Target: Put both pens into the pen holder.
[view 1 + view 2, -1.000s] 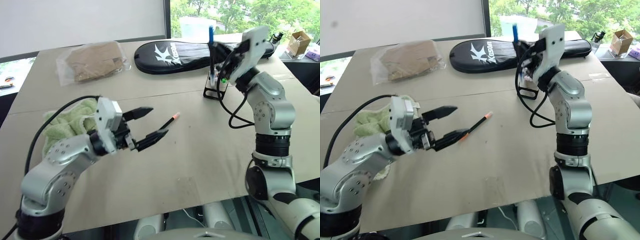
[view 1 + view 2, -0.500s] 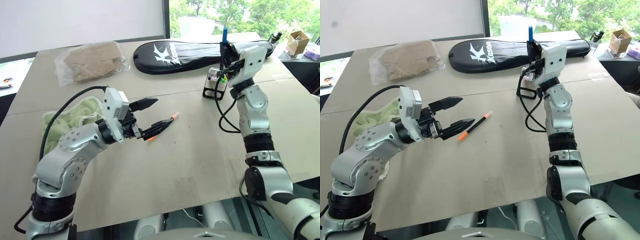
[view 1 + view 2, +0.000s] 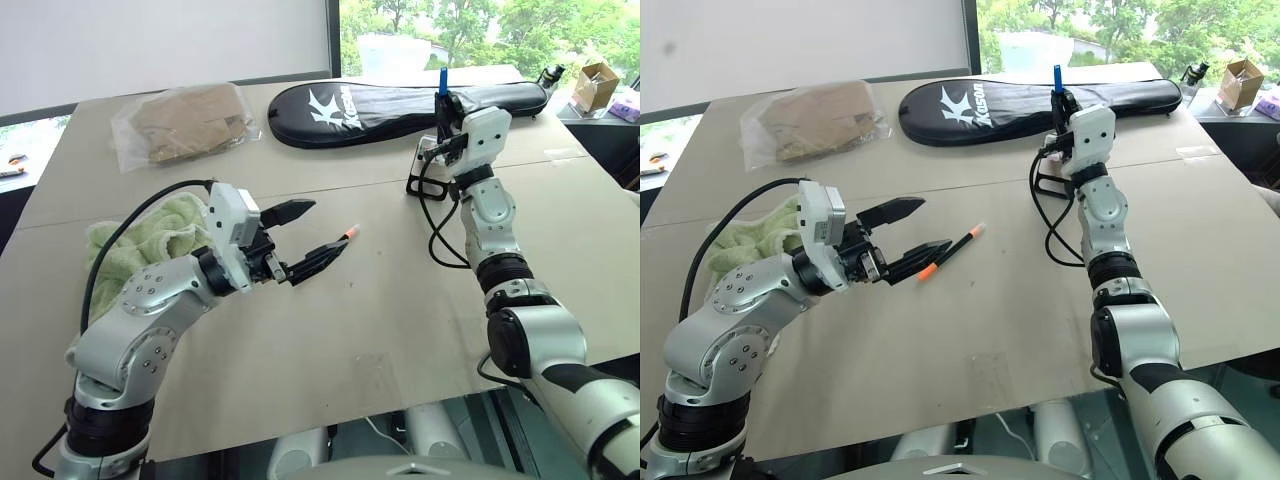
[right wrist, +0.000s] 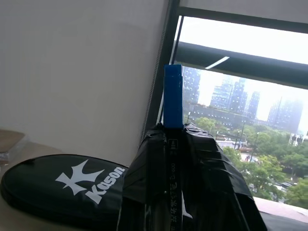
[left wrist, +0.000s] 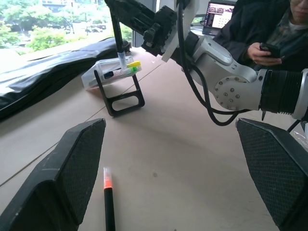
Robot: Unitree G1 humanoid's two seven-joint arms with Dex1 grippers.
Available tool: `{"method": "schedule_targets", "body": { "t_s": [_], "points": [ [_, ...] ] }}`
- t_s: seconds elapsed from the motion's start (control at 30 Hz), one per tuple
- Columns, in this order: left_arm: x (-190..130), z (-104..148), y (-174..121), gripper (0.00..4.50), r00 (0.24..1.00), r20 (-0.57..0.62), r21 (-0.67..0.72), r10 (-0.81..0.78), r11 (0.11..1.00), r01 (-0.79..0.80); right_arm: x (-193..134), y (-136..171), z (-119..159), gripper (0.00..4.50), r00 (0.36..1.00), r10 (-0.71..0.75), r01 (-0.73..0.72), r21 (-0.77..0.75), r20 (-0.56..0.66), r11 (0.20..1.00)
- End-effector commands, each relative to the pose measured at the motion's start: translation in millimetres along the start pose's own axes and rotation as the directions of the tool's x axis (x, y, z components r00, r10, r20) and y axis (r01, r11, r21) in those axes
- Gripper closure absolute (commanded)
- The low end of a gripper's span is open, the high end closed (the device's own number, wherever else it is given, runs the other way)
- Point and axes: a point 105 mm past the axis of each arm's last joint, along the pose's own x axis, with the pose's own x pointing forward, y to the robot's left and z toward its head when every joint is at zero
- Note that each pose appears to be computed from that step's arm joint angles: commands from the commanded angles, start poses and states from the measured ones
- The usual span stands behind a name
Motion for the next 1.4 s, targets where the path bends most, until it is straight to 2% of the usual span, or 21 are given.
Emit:
{"method": "schedule_targets", "body": {
  "t_s": [0.03,0.47,0.73,0.87,1.0,1.2,1.4],
  "points": [
    [0,11,-5,0.0,0.999,0.033,0.049,-0.015,0.999,0.013,4,-6,6,4.48,0.999,-0.025,0.026,-0.032,0.029,0.999],
    [1,14,-3,0.0,0.999,0.033,0.055,-0.004,0.998,0.003,7,-8,7,4.48,0.998,-0.044,0.046,-0.06,0.038,0.997],
    [0,12,-1,0.0,0.999,0.033,0.057,0.008,0.998,-0.01,16,-4,34,4.48,0.987,-0.022,0.026,-0.028,0.156,0.999],
    [2,8,1,0.0,0.999,0.03,0.048,0.022,0.999,-0.023,22,-3,48,4.48,0.982,-0.03,0.013,0.096,0.185,0.995],
    [9,3,9,0.0,0.998,0.011,0.007,0.061,0.998,-0.061,26,7,59,4.48,0.996,-0.034,-0.005,0.435,0.082,0.901],
    [28,1,17,0.0,0.997,0.002,-0.005,0.072,0.997,-0.072,0,44,65,4.48,0.985,0.148,-0.05,0.674,-0.088,0.737],
    [52,-7,18,0.0,0.998,-0.031,0.075,0.057,0.996,-0.055,-15,68,62,4.48,0.956,0.226,0.01,0.793,-0.186,0.609]
  ]
}}
